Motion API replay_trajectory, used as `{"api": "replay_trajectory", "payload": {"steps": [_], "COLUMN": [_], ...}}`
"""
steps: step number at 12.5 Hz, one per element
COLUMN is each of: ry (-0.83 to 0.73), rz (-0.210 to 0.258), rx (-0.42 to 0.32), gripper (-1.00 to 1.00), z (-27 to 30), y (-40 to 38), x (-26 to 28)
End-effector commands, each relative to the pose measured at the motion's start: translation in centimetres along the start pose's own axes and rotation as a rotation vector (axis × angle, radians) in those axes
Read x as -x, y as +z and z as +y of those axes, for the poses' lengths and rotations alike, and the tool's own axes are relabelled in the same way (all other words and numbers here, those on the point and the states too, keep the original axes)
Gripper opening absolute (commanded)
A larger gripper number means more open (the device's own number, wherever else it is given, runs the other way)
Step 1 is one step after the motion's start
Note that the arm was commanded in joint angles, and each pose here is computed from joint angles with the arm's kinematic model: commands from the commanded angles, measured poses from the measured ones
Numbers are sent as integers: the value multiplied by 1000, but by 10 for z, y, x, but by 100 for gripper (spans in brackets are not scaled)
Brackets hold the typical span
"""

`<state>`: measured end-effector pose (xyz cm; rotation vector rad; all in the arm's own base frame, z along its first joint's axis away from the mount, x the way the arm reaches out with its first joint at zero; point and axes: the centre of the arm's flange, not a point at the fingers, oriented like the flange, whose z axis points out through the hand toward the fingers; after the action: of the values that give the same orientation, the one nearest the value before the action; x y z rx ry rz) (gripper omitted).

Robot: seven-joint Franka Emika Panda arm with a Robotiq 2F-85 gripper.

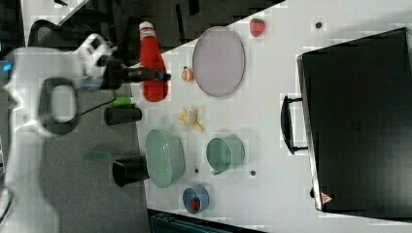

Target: Pick ketchup from plate and place it on table.

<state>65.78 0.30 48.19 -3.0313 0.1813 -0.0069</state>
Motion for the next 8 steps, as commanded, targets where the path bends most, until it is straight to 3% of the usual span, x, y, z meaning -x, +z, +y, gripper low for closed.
{"api": "replay_trajectory", "payload": {"steps": [1,8], "ry": [138,210], "rz": [-79,-167], "rx": [30,54], "gripper": [19,19], "z": [46,87], "y": [10,56], "x": [23,94]}}
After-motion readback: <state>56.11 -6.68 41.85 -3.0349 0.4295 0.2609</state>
